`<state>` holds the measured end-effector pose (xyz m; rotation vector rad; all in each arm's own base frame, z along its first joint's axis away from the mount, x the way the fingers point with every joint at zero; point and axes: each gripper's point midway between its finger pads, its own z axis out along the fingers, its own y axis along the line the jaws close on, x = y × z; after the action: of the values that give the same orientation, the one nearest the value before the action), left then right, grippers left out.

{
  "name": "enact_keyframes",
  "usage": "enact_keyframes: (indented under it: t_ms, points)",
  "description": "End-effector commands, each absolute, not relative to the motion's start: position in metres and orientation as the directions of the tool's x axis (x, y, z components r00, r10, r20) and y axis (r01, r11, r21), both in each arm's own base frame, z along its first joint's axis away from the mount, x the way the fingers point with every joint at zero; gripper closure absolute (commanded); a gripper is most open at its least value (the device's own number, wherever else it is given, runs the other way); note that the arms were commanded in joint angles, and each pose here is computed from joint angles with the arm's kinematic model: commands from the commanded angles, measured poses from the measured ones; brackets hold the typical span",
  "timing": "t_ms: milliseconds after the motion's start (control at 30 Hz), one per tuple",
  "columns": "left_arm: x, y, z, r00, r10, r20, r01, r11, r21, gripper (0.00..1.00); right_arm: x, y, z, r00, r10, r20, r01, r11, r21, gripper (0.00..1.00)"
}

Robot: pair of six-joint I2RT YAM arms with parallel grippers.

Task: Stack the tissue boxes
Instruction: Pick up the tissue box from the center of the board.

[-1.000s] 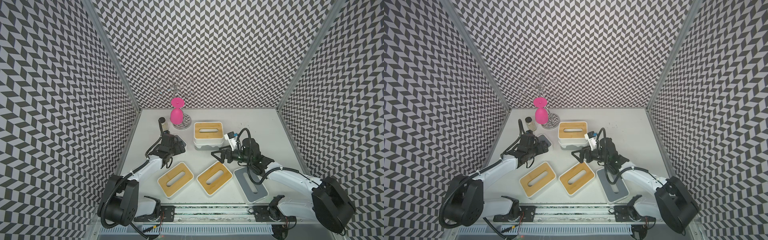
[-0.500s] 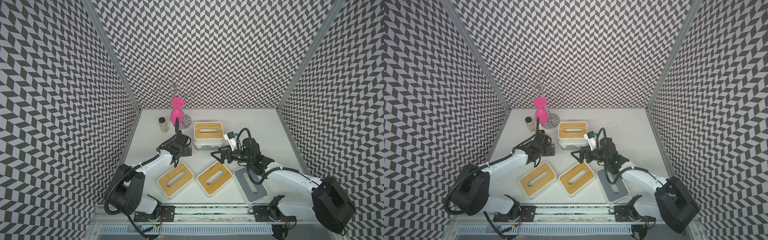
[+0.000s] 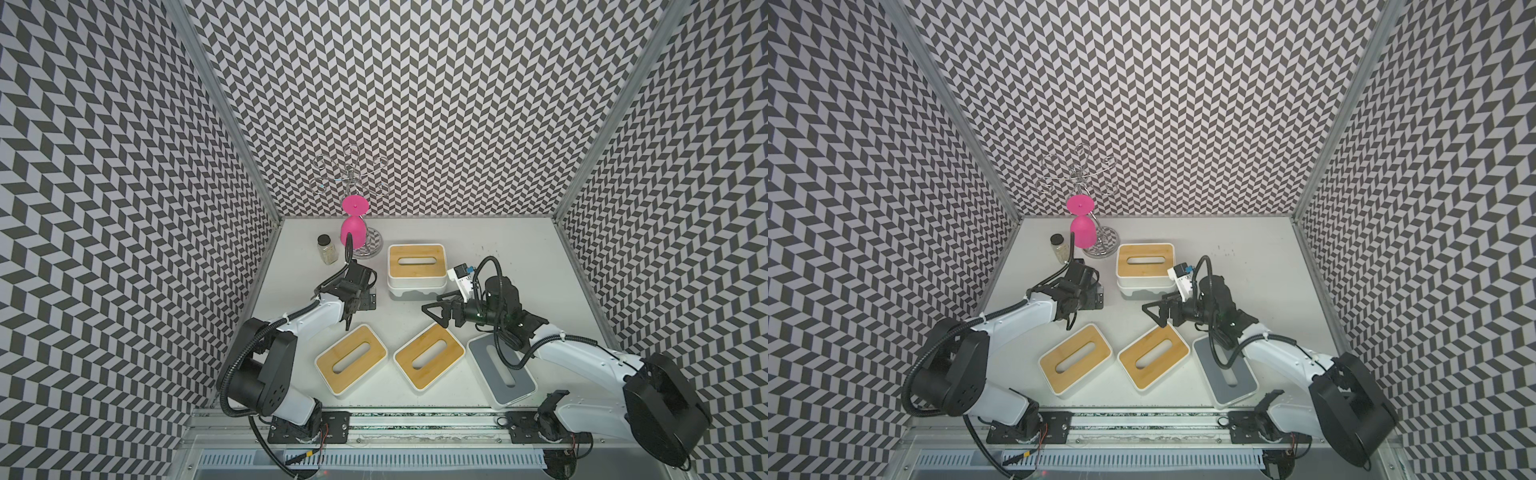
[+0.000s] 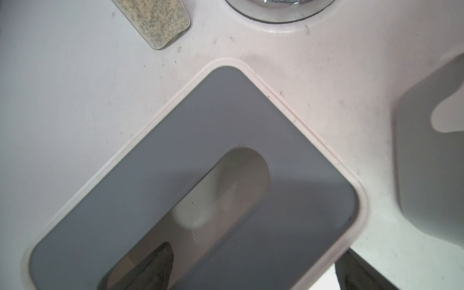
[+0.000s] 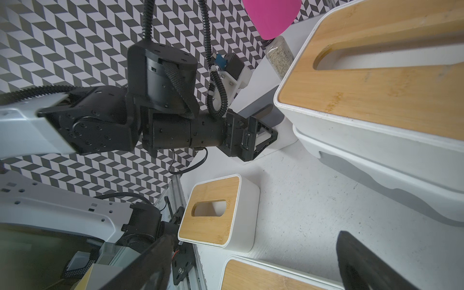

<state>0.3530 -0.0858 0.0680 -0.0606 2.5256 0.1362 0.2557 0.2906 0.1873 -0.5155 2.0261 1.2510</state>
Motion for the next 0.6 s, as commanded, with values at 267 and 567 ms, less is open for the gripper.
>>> enact_keyframes:
  t_ms: [267,567]
  points:
    - [0.3731,-0.0820,0.0664,-0.820,-0.051,-0.571,-0.097,0.994,0.049,0.12,0.2568,0.2950,0.1918,-0.659,0.031,-0.752,-0.669,0.432,0.604,0.01]
    - [0.3720,-0.0839,0.0671,-0.824,-0.082,-0.560,-0.115,0.993,0.023,0.21,0.2563,0.2962,0.1905,-0.666,0.026,-0.746,-0.667,0.428,0.610,0.01]
